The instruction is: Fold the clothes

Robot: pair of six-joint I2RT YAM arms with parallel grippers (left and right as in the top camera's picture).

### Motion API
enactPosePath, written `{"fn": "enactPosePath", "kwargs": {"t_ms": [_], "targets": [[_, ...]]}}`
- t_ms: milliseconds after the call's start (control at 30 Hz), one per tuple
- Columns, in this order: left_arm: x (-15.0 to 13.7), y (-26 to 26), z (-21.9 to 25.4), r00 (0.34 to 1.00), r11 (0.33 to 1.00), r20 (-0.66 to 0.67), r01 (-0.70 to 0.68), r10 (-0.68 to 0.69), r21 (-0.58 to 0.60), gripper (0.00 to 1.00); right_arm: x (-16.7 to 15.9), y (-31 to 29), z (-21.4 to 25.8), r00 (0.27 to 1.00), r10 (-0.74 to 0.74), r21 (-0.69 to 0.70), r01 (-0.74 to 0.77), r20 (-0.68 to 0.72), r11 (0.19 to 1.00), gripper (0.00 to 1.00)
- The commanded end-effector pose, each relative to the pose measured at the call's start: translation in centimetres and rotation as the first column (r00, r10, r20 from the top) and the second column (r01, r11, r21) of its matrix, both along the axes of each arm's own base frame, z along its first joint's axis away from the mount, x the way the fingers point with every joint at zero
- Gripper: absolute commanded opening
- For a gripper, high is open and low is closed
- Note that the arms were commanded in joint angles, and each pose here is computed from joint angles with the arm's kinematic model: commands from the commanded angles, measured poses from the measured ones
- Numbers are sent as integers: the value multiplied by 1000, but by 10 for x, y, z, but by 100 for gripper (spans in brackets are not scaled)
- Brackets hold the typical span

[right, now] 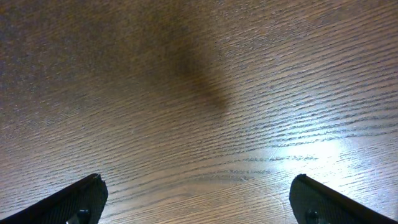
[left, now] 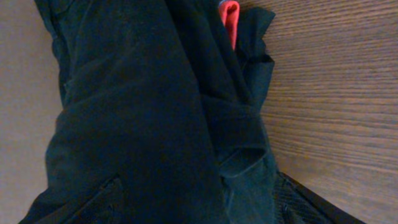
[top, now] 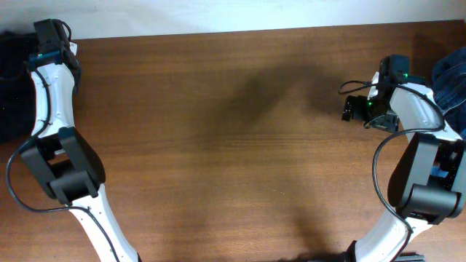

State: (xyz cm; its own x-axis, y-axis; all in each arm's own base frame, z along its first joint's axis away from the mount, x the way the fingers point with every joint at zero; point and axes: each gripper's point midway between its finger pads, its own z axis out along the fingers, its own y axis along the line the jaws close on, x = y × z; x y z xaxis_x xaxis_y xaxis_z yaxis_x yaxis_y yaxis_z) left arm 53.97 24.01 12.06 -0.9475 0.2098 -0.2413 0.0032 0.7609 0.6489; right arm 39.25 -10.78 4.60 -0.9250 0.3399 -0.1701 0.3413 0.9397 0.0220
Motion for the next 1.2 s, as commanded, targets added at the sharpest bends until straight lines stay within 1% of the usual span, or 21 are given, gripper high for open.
{"fn": "enactPosePath", "kwargs": {"t_ms": [0,100,233,333,367,467,700,767,967,1167], "targets": [[0,-1,-23,1000,1000,-26,-7,7,-20,76,5,-2,11,999,-9,-2,9,33,1000,99],[-1,0,-24,1000,1000,-30,-10,9,-17,76,5,-2,11,999,-9,-2,9,33,1000,99],[-3,6,-20,999,999,-32,-34,35,25,76,5,-2,11,999,-9,-2,9,33,1000,99],[-3,8,-18,999,999,-26,-39,40,33,76,5,-2,11,999,-9,-2,10,33,1000,99],[-3,9,-18,999,999,-26,-40,41,33,72,5,-2,11,999,-9,-2,9,33,1000,99],[-3,9,-18,999,999,-25,-40,41,34,64,5,-2,11,999,-9,-2,9,33,1000,99],[-2,11,-17,999,998,-16,-44,45,36,63,5,-2,11,999,-9,-2,9,33,1000,99],[-3,14,-18,999,998,-17,-49,49,36,57,5,-2,11,999,-9,-2,9,33,1000,99],[-10,26,-23,997,996,-30,-74,75,40,57,5,-2,11,999,-9,-2,10,33,1000,99],[-13,27,-27,996,996,-42,-76,78,37,57,5,-2,11,999,-9,-2,9,33,1000,98]]}}
